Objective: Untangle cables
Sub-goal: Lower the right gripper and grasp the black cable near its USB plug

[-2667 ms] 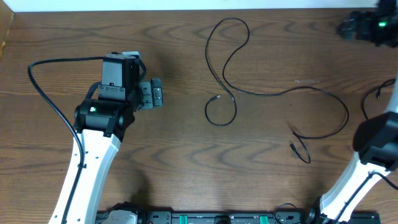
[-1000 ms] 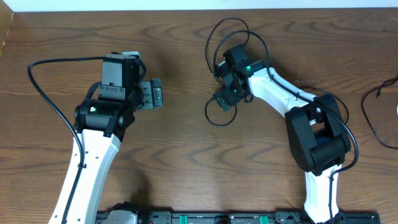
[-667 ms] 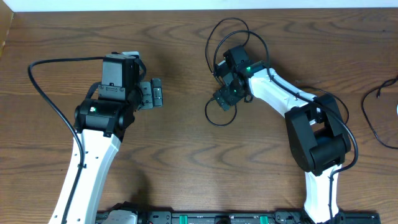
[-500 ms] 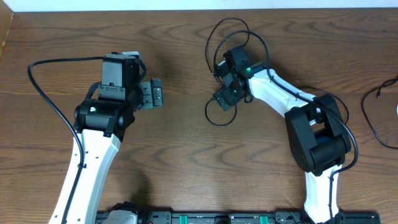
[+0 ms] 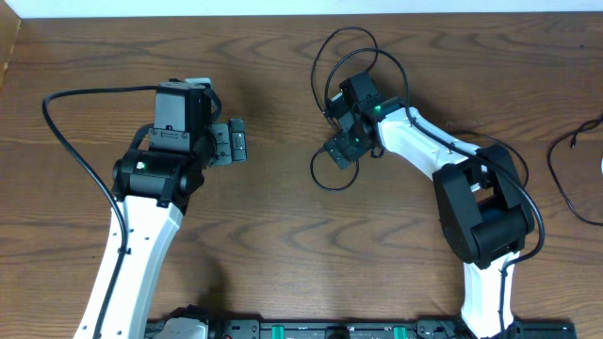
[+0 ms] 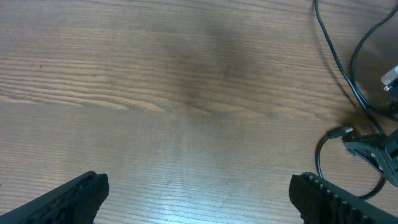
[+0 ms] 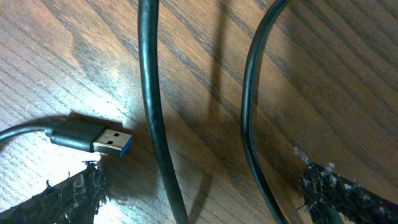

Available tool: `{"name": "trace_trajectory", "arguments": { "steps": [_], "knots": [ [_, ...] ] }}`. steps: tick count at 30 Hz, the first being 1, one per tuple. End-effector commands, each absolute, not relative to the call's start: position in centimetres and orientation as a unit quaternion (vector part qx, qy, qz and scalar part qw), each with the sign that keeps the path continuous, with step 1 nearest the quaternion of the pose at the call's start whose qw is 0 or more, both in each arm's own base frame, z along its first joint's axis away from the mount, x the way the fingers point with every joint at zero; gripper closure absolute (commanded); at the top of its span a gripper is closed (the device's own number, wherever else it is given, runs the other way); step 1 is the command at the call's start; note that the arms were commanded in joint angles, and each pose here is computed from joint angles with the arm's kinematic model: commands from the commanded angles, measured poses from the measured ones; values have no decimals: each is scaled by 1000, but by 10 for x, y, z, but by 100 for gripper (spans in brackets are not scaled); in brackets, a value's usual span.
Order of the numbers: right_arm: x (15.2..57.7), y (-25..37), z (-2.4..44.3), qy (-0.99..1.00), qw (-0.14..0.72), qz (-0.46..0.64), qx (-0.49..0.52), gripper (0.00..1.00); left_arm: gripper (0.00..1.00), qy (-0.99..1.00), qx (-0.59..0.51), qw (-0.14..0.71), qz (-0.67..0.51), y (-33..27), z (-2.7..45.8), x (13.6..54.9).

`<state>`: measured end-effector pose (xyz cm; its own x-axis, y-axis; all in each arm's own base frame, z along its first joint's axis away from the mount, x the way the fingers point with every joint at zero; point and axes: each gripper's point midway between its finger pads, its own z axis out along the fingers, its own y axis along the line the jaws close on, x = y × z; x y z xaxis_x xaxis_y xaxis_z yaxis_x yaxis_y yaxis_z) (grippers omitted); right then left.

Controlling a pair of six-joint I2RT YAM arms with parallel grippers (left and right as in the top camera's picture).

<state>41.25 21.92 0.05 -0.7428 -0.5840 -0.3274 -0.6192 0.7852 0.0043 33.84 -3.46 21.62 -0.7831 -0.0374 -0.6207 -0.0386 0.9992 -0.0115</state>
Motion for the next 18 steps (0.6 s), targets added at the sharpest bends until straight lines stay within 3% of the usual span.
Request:
{"name": "trace_trajectory", "arguments": {
  "steps": [1,9,18],
  "knots": [
    [390,215,-23,937,115,57,-326,1,3,943,-15,331,5,-33,219,340],
    [389,214,-23,937,114,57,-326,14,2,943,-15,331,5,-33,219,340],
    [389,214,-23,937,113,57,-326,42,2,943,-15,331,5,-33,219,340]
  ]
}}
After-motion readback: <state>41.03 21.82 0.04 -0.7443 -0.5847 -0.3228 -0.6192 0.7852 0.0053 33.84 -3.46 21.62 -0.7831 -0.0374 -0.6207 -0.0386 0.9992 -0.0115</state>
